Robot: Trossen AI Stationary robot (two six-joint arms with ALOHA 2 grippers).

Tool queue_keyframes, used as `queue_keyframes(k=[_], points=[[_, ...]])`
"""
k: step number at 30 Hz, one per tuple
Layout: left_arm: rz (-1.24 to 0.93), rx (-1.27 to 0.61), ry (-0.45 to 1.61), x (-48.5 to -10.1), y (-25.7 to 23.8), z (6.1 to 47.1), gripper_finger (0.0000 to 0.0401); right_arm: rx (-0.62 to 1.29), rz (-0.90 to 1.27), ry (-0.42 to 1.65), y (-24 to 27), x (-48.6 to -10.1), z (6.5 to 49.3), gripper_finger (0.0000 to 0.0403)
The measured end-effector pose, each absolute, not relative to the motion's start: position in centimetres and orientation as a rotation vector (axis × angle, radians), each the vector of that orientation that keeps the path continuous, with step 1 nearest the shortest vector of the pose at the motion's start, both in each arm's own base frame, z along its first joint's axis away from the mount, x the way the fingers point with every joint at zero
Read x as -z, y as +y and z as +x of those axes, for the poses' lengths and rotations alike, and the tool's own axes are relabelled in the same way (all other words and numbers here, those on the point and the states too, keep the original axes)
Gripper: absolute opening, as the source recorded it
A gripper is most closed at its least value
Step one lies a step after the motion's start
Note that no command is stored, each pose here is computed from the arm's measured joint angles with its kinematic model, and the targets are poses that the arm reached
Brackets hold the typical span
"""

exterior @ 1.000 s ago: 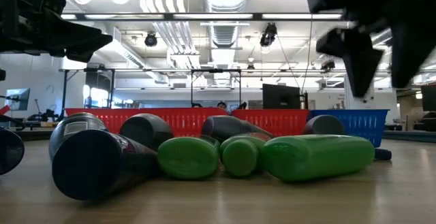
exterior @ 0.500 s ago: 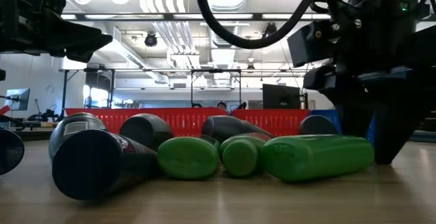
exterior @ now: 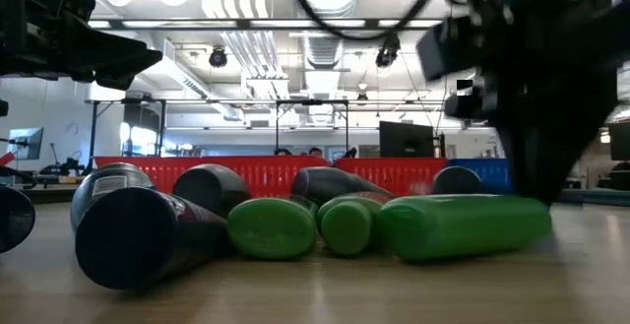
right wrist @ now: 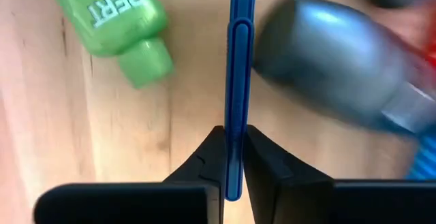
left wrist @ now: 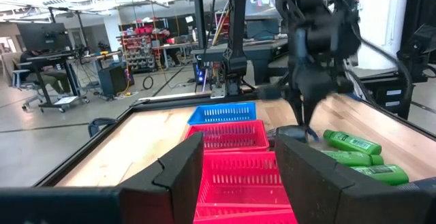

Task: Pick & Place Travel size toiletries
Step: Put the razor into the blue bin, then put the deodorant into the right red bin

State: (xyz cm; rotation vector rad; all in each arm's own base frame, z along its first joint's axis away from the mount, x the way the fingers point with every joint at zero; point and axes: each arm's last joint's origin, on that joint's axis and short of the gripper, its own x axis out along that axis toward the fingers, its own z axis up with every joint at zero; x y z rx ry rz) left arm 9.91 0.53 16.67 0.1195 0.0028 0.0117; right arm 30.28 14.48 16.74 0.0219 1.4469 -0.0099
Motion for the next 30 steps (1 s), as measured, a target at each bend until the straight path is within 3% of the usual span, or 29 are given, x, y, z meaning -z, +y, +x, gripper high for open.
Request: queue_keyframes(k=[5,9,11,14,18,23,30], points=[[0.119,-0.012,0.002,-16.7,0.5,9.9,0.0188,0.26,0.266,1.299,13.1,-22.2,28.1,0.003],[0.12,-0.012,0.002,-16.7,0.5,9.9,0.0188,0.797,0.806,1.098,9.6,-24.5,25.2,0.0033],[0.12,-0.012,0.002,-16.7,0.5,9.9,0.0188,0.949,1.008,0.949,8.3,-24.0,24.1,0.0038],[0.12,-0.012,0.002,-16.7,0.5,9.9,0.0188,1.042,1.159,0.756,6.6,-23.0,22.8,0.0046],[0.12,-0.012,0.001,-16.7,0.5,9.9,0.0188,1.06,1.253,0.71,4.6,-20.6,22.6,0.0045],[0.12,-0.012,0.001,-16.7,0.5,9.9,0.0188,1.082,1.23,0.75,3.4,-19.1,22.7,0.0052],[0.12,-0.012,0.002,-16.7,0.5,9.9,0.0188,1.088,1.195,0.893,2.9,-17.5,23.3,0.0094]])
